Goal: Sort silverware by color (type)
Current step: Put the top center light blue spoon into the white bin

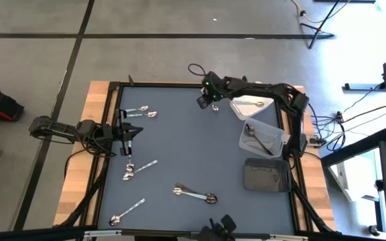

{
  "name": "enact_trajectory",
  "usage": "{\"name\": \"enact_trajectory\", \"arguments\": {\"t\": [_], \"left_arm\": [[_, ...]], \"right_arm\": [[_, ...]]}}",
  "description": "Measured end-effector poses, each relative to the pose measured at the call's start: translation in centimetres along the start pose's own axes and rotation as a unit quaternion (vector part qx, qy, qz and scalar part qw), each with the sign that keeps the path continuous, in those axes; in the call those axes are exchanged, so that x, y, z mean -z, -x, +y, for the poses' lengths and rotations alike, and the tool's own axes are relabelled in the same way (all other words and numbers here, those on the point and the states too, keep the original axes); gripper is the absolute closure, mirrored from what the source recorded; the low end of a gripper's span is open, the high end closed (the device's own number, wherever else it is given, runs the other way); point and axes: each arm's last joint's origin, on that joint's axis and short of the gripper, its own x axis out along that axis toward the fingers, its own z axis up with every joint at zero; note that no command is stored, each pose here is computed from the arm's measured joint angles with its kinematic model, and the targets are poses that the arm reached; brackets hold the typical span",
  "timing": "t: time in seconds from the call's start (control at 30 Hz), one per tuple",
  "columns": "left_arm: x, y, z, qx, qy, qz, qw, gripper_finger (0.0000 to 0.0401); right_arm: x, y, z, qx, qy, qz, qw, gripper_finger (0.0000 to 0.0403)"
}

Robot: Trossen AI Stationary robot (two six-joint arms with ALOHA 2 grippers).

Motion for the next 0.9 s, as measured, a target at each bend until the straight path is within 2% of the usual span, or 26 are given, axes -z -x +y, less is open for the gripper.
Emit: {"name": "enact_trajectory", "arguments": {"t": [0.23, 0.6, 0.73, 0.9], "left_arm": [[0.0, 0.0, 0.0, 0.0, 0.0, 0.001, 1.0, 0.0399], [0.0, 0.0, 0.0, 0.001, 0.0, -0.001, 1.0, 0.0399], [0.0, 0.0, 0.0, 0.001, 0.0, 0.0, 1.0, 0.0399], [0.0, 0.0, 0.0, 0.001, 0.0, 0.0, 1.0, 0.0399]], "right_arm": [[0.4, -3.3, -0.6, 0.003, 0.0, 0.053, 0.999, 0.0249], [1.0, -4.9, -1.0, 0.018, 0.0, 0.068, 0.998, 0.0254], [1.0, -4.9, -1.0, 0.016, 0.002, 0.068, 0.998, 0.0291], [1.0, -4.9, -1.0, 0.012, 0.014, 0.069, 0.997, 0.0367]]}}
